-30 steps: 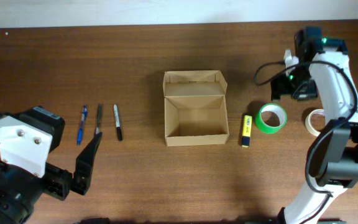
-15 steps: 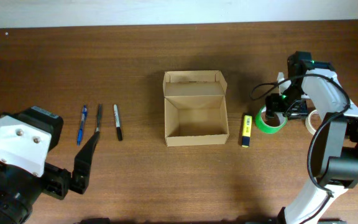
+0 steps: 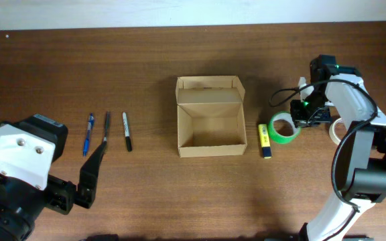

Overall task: Pack container
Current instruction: 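Lower the right gripper and grasp the green tape roll's rim, then carry the green tape roll into the box and lower it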

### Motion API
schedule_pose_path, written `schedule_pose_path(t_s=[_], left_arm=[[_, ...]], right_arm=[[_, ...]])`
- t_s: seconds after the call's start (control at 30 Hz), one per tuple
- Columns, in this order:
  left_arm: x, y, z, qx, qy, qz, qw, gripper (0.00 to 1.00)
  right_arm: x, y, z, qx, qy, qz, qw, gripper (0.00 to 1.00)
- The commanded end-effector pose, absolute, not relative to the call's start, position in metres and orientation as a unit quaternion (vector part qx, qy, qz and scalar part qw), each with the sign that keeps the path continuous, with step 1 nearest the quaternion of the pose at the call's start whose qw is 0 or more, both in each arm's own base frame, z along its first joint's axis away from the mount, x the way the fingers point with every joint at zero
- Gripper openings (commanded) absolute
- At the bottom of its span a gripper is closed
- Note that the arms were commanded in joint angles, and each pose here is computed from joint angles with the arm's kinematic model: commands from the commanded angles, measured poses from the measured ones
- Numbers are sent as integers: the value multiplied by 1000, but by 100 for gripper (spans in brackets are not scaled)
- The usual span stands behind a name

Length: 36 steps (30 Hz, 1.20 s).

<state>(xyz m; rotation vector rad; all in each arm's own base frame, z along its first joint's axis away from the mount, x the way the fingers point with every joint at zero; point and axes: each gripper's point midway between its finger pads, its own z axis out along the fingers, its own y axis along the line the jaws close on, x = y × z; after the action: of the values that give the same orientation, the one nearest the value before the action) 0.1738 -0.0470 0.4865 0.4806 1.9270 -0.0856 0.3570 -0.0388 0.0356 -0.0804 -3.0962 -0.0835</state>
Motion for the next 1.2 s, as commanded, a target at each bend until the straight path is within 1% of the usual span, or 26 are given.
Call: schedule_pose_path(t_s=[0.0, 0.27, 0.4, 0.5, 0.63, 0.7, 0.8, 0.9, 1.17], left_arm=[[174, -46, 487, 208, 812, -29, 545, 99], [174, -45, 487, 207, 812, -27, 545, 99], [175, -45, 487, 206, 812, -25, 545, 99], [175, -44, 487, 205, 812, -24, 545, 99], [175, -44, 486, 205, 813, -24, 545, 99], [175, -44, 486, 205, 813, -24, 545, 99], [175, -44, 486, 205, 813, -24, 545, 99], [175, -44, 487, 205, 812, -24, 545, 99], [175, -44, 487, 205, 812, -24, 546, 99]], right_arm=[[355, -37, 36, -35, -998, -37, 23, 4], [355, -36, 38, -36, -998, -40, 20, 4], [361, -37, 65, -47, -998, -36, -16, 4], [370, -39, 110, -45, -996, -29, -71, 4], [373, -39, 188, -48, -986, -21, -159, 4], [368, -38, 228, -51, -978, -17, -202, 4], [352, -32, 266, -50, -970, 1, -239, 4], [335, -12, 277, -19, -971, 11, -240, 4], [324, 110, 262, 137, -966, -32, -215, 4]])
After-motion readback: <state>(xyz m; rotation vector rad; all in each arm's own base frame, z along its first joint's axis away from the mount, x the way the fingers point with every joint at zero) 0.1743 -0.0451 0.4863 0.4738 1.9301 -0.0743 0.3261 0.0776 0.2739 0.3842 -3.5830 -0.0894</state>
